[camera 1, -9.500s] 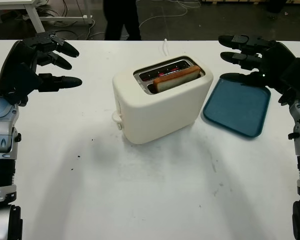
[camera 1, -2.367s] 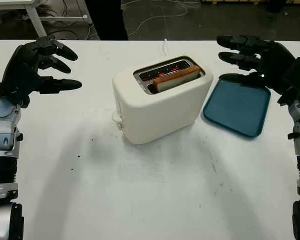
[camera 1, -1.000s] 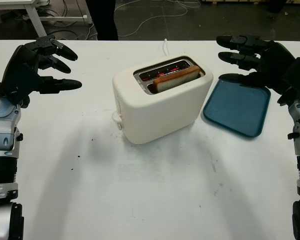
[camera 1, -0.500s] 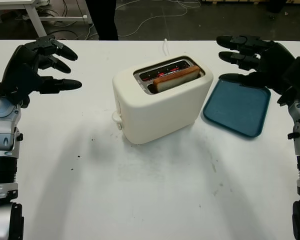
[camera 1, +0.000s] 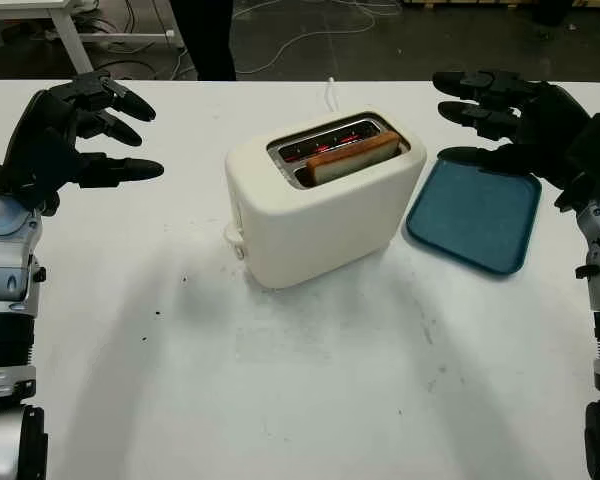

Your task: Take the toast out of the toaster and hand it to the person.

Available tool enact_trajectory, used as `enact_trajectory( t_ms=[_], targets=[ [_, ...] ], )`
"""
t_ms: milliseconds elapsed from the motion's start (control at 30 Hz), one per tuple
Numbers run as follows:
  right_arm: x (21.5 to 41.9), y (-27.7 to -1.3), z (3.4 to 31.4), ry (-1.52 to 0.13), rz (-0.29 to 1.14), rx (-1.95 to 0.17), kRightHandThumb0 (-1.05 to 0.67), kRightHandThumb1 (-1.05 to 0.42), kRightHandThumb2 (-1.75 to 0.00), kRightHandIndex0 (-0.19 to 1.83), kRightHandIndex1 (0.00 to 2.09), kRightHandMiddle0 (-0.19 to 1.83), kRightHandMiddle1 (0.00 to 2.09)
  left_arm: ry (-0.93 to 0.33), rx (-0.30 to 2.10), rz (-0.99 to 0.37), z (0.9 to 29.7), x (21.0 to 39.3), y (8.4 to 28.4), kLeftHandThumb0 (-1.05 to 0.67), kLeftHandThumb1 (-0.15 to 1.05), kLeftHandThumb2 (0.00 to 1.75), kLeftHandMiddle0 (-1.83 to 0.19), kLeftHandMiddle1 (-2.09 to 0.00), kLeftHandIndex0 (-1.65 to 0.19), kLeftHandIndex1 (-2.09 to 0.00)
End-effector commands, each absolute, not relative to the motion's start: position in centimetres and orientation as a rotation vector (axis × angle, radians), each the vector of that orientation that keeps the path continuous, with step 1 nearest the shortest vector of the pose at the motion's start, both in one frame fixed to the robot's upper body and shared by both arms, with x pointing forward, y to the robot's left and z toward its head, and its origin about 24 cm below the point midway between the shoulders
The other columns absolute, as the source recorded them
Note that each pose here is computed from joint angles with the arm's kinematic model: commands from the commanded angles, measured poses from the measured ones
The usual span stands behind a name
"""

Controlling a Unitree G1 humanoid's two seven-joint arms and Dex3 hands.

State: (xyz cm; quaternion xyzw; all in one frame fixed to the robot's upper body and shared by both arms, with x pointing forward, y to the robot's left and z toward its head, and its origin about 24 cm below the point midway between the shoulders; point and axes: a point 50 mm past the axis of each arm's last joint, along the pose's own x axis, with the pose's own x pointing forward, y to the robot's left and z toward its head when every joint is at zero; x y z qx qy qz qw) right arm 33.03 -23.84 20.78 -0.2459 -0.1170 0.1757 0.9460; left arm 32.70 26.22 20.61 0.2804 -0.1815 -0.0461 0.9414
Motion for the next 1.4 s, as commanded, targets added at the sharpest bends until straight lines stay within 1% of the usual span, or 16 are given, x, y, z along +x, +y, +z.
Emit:
enact_trajectory(
  t_ms=[0, 467, 567, 900, 1133, 1267, 1367],
  targets=[
    [33.00, -23.89, 20.85, -0.238, 0.362, -0.484, -0.49, -0.80, 0.00, 0.33, 0.16, 0.42, 0.00, -0.389, 0.575, -0.093, 20.79, 32.78, 26.11, -1.05, 0.59, 0.00, -0.48, -1.28, -0.53, -1.14],
    [32.93, -23.69, 21.00, -0.231, 0.356, -0.481, -0.45, -0.79, 0.00, 0.32, 0.17, 0.42, 0.00, -0.378, 0.557, -0.094, 20.73, 32.83, 26.12, -1.05, 0.57, 0.00, -0.46, -1.30, -0.51, -1.15],
    [32.94, -23.66, 20.99, -0.237, 0.357, -0.490, -0.41, -0.80, 0.00, 0.31, 0.17, 0.41, 0.00, -0.385, 0.567, -0.094, 20.70, 32.82, 26.10, -1.05, 0.57, 0.01, -0.47, -1.30, -0.51, -1.16],
    [32.98, -23.39, 20.91, -0.236, 0.362, -0.452, -0.39, -0.79, 0.00, 0.30, 0.19, 0.41, 0.00, -0.377, 0.571, -0.085, 20.67, 32.76, 26.10, -1.05, 0.58, 0.00, -0.48, -1.29, -0.53, -1.14],
    [32.89, -23.50, 20.95, -0.229, 0.355, -0.464, -0.38, -0.79, 0.00, 0.29, 0.21, 0.41, 0.00, -0.368, 0.554, -0.088, 20.54, 32.79, 25.98, -1.05, 0.57, 0.00, -0.47, -1.29, -0.53, -1.14],
    [32.86, -23.54, 21.02, -0.226, 0.356, -0.470, -0.41, -0.79, 0.00, 0.29, 0.22, 0.41, 0.00, -0.375, 0.538, -0.097, 20.49, 32.84, 25.89, -1.05, 0.56, 0.00, -0.46, -1.30, -0.53, -1.13],
    [32.89, -23.52, 20.97, -0.229, 0.355, -0.467, -0.39, -0.79, 0.00, 0.28, 0.22, 0.41, 0.00, -0.377, 0.562, -0.088, 20.62, 32.78, 25.92, -1.05, 0.57, 0.01, -0.46, -1.30, -0.53, -1.14]
  ],
)
